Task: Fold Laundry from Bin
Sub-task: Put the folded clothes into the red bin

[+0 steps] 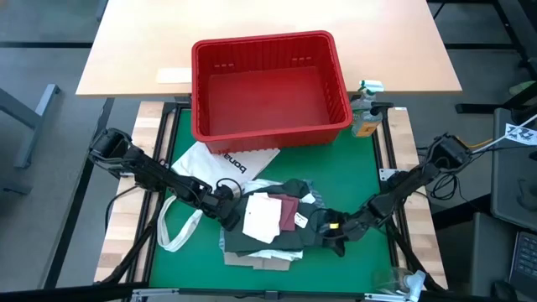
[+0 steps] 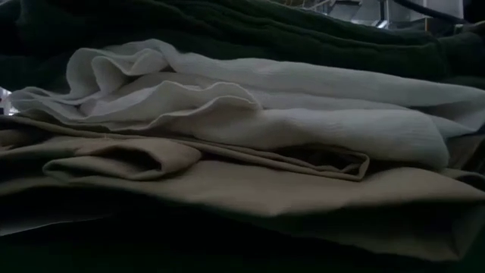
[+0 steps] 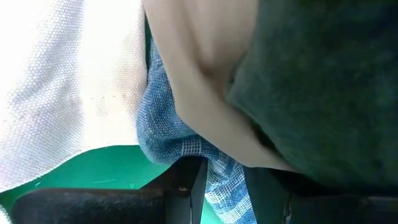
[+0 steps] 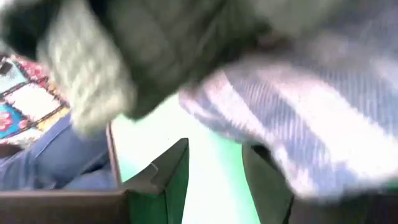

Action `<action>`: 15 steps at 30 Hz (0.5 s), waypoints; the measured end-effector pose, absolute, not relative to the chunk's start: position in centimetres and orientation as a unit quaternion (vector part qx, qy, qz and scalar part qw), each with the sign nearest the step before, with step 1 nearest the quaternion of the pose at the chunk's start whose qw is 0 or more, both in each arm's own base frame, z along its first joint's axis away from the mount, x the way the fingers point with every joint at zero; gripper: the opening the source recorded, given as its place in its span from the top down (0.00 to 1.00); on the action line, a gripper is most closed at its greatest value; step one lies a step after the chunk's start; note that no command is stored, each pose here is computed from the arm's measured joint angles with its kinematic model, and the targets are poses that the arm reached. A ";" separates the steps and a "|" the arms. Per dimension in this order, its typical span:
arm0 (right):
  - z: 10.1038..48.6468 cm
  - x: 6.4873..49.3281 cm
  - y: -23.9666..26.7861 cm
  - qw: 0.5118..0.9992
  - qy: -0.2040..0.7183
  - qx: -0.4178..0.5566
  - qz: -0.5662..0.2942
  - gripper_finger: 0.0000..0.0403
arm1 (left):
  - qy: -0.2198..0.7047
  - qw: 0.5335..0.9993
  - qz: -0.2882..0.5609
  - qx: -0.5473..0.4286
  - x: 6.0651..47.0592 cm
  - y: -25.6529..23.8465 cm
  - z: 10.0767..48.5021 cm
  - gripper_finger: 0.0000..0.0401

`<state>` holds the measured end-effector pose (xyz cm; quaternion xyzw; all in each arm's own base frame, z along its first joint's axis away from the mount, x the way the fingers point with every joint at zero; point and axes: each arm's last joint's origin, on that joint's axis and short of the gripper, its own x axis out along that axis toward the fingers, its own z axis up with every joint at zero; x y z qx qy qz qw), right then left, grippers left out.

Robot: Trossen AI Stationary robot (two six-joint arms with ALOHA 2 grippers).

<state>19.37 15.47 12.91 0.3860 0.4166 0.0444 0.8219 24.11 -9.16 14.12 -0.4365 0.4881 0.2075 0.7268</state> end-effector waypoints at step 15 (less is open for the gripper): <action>16.4 16.0 13.0 0.763 0.482 0.431 0.002 0.63 | 0.489 0.726 0.208 -0.436 24.1 -9.2 14.1 0.76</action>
